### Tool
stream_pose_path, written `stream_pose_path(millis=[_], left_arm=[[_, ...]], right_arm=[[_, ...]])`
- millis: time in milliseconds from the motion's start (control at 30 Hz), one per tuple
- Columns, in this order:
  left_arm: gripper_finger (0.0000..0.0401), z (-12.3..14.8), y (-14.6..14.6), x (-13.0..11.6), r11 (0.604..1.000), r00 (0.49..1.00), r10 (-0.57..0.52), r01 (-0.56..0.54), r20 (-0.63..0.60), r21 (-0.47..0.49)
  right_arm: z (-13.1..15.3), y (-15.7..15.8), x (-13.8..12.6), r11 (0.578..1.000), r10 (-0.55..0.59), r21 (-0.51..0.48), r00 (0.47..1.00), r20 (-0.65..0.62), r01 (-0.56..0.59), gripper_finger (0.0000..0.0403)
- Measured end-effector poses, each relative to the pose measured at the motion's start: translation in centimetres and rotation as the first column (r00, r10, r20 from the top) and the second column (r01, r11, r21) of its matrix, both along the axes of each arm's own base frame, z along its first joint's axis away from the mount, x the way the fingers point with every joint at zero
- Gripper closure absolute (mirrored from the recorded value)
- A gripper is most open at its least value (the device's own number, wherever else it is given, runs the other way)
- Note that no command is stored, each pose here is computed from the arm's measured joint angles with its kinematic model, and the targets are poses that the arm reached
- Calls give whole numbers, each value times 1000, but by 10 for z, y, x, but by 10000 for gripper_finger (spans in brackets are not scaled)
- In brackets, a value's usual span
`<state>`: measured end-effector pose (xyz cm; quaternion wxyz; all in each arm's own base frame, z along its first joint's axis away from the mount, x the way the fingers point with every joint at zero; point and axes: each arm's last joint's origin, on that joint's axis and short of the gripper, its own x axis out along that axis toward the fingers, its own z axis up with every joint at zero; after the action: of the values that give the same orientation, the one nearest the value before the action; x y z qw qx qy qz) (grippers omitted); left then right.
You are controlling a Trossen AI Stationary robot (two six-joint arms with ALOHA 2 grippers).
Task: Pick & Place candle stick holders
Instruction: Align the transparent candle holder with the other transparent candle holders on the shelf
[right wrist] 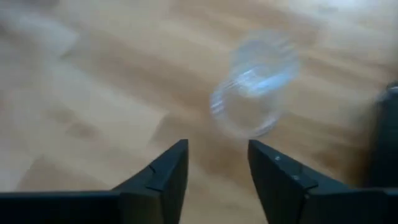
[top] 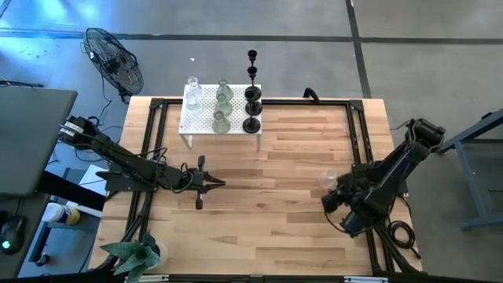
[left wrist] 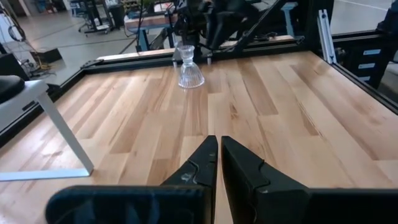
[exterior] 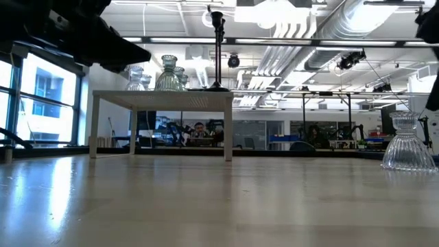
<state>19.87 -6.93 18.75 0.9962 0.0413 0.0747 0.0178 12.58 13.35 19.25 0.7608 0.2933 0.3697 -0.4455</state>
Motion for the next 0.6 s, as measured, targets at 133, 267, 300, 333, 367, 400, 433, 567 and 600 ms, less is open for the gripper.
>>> stream_pose_path(millis=[133, 267, 300, 333, 367, 400, 433, 567, 600], left_arm=[[383, 0, 0, 0, 1000, 1000, 0, 0, 2, -1], [383, 0, 0, 0, 1000, 1000, -1, 1, 2, -1], [383, 0, 0, 0, 1000, 1000, -1, 1, 2, -1], [383, 0, 0, 0, 1000, 1000, -1, 1, 1, -1], [383, 0, 0, 0, 1000, 1000, -1, 1, 2, -2], [383, 0, 0, 0, 1000, 1000, -1, 1, 2, -2], [383, 0, 0, 0, 1000, 1000, -1, 1, 2, -2], [383, 0, 0, 0, 1000, 1000, -1, 1, 2, -4], [383, 0, 0, 0, 1000, 1000, -1, 1, 2, -4]], right_arm=[[1, -12, 2, 996, -83, -39, 995, -50, 81, 212], [2, -24, 10, 990, -118, -85, 989, -85, 111, 189], [2, -28, 12, 989, -123, -94, 988, -92, 114, 185], [2, -31, 15, 988, -127, -102, 987, -101, 116, 180], [2, -34, 17, 987, -129, -109, 985, -112, 116, 176], [2, -37, 19, 987, -124, -119, 985, -120, 110, 172], [1, -40, 22, 987, -119, -123, 985, -123, 104, 168], [-11, -49, 29, 993, -99, -85, 982, -163, 86, 162], [-15, -51, 30, 994, -90, -73, 982, -165, 79, 163]])
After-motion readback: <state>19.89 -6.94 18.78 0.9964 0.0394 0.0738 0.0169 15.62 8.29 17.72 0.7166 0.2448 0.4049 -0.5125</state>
